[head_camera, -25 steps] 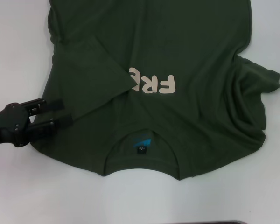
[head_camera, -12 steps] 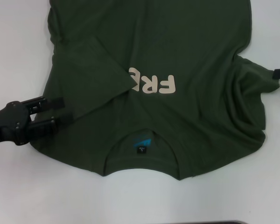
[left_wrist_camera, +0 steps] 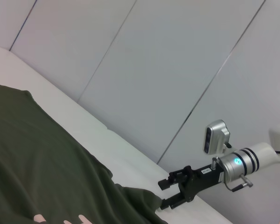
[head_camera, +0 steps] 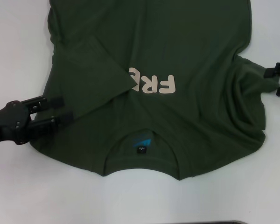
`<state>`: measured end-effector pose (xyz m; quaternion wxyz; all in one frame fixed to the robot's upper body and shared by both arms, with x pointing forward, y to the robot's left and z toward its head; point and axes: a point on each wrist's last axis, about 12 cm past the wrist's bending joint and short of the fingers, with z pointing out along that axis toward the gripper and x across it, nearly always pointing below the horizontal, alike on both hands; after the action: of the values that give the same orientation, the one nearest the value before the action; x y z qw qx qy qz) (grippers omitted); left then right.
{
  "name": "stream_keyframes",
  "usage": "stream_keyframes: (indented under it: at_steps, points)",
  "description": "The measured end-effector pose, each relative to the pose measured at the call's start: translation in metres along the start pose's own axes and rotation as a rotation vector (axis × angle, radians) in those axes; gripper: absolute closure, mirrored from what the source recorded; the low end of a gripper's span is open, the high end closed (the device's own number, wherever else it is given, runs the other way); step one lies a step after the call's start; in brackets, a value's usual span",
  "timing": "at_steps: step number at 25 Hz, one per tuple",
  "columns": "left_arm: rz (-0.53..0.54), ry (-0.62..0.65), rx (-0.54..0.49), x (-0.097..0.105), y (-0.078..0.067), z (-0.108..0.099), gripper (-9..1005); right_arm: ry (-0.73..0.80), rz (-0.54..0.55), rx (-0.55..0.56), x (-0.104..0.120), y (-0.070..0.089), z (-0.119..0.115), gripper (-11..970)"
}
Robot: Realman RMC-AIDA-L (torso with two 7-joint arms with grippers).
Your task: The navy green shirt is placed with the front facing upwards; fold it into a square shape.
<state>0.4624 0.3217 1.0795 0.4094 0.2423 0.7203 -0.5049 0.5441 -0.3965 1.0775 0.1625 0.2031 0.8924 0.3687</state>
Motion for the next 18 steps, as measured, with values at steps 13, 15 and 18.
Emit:
stream_keyframes:
  at_steps: [13, 15, 18]
  points:
    - [0.002, -0.010, -0.002, -0.0012, 0.0004, 0.0011, 280, -0.023, 0.002, 0.009, -0.0026, 0.0012, 0.0061, 123]
    - [0.003, -0.010, 0.000, -0.0019, 0.0006, 0.0016, 280, -0.025, 0.003, 0.007, -0.0028, 0.0019, 0.0077, 123]
    - [0.005, -0.009, 0.001, -0.0024, 0.0007, 0.0021, 280, -0.032, 0.002, 0.006, -0.0031, 0.0031, 0.0107, 127]
